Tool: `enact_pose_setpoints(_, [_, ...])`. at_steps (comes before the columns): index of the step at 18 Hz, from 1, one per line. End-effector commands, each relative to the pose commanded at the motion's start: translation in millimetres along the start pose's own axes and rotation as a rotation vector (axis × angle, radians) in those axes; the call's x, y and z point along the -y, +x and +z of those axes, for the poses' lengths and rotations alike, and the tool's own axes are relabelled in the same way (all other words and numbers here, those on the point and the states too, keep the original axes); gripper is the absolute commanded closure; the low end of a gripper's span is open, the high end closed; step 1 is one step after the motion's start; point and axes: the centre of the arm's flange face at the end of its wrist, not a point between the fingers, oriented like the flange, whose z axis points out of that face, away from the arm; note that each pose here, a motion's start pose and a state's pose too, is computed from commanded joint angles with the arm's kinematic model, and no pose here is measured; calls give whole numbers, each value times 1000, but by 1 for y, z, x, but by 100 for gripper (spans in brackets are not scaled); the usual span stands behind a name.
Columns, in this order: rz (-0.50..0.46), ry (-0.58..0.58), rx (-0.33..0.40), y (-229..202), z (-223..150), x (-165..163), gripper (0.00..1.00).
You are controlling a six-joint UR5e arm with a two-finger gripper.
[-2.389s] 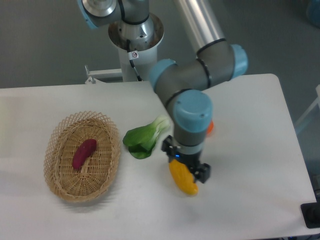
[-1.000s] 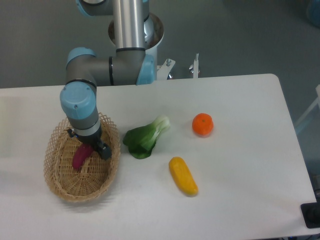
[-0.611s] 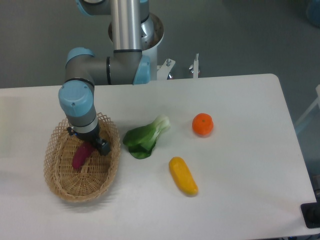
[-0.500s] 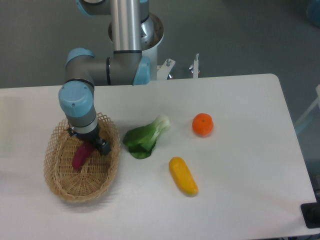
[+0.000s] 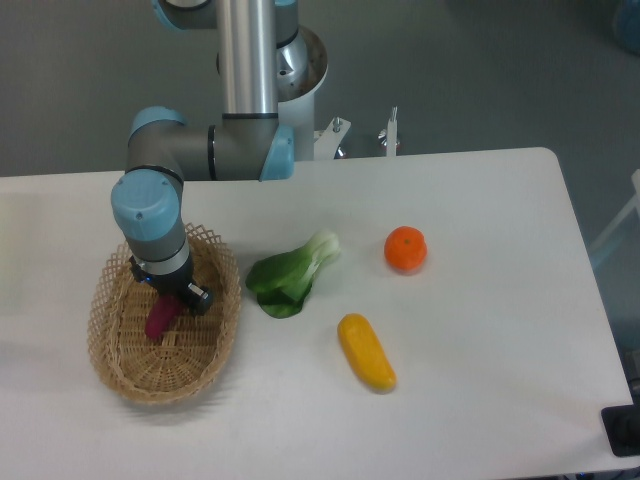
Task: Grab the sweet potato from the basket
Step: 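Lower the gripper and close it on the purple sweet potato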
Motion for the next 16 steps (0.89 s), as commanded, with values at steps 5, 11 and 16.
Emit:
enact_pose_setpoints(5, [1,29,8,-2,-14,5,73])
enact_pose_setpoints(11, [-2,89,28,-12,-45,17,72])
enact_pose_setpoints(16, [-16,134,67,-31,-76,16,72])
